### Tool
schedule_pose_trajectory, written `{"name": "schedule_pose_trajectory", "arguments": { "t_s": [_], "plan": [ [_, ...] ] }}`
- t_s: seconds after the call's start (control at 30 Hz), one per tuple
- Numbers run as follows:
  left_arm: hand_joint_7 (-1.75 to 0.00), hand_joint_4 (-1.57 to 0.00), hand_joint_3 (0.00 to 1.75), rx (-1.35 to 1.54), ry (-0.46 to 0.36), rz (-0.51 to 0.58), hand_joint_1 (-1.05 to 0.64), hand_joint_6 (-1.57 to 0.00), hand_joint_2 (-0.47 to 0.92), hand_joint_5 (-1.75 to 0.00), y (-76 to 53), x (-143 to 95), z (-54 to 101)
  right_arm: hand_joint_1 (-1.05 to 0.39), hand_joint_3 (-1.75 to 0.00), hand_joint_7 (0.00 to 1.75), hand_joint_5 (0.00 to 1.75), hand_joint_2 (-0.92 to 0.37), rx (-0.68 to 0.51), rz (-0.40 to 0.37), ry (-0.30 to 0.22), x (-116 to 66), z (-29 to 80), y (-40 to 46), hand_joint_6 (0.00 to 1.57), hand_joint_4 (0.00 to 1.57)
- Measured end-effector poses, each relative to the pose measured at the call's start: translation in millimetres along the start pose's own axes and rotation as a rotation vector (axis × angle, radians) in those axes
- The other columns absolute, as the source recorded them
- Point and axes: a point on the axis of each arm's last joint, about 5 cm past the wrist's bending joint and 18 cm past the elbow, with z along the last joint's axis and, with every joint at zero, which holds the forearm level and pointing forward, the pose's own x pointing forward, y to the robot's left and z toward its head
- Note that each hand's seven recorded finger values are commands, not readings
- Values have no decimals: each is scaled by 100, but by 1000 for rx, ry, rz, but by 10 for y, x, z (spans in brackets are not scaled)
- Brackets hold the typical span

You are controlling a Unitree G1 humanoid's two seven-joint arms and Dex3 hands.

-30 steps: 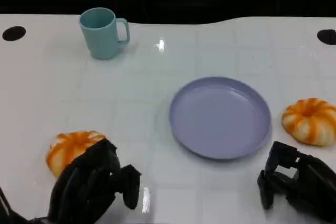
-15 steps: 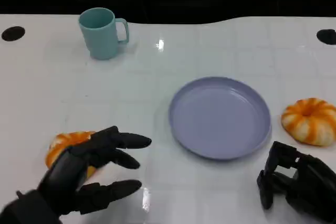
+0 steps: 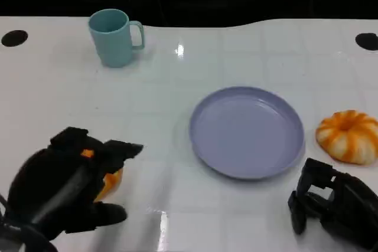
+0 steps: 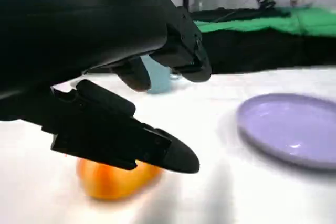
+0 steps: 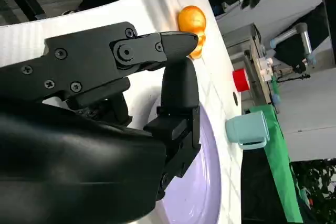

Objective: Grasp the bread from the table and place it into the plate.

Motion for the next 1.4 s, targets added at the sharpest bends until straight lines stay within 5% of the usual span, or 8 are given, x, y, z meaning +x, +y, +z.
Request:
{"name": "schedule_pose_trajectory", "arguments": {
  "t_s": [0.3, 0.63, 1.2, 1.4],
  "plan": [
    [-7, -2, 0, 213, 127, -118, -49, -35, 70, -57, 24, 88, 54, -59, -19, 165, 175, -92, -2, -1, 1, 11, 1, 4, 62, 74],
    [-2, -10, 0, 238, 151, -174, -48, -37, 71, -43, -46, 221, -2, -59, -19, 167, 175, -92, 1, -5, -2, 23, -3, 13, 62, 75],
    [-1, -17, 1, 220, 179, -334, -44, -39, 74, -29, -451, 699, -283, -58, -21, 163, 175, -92, 4, 2, -6, 53, -5, 21, 62, 73],
    [-7, -26, 4, 209, 177, -373, -47, -55, 84, -28, -504, 748, -315, -59, -22, 165, 175, -92, -6, 0, -6, 55, -2, 23, 61, 73]
  ]
}}
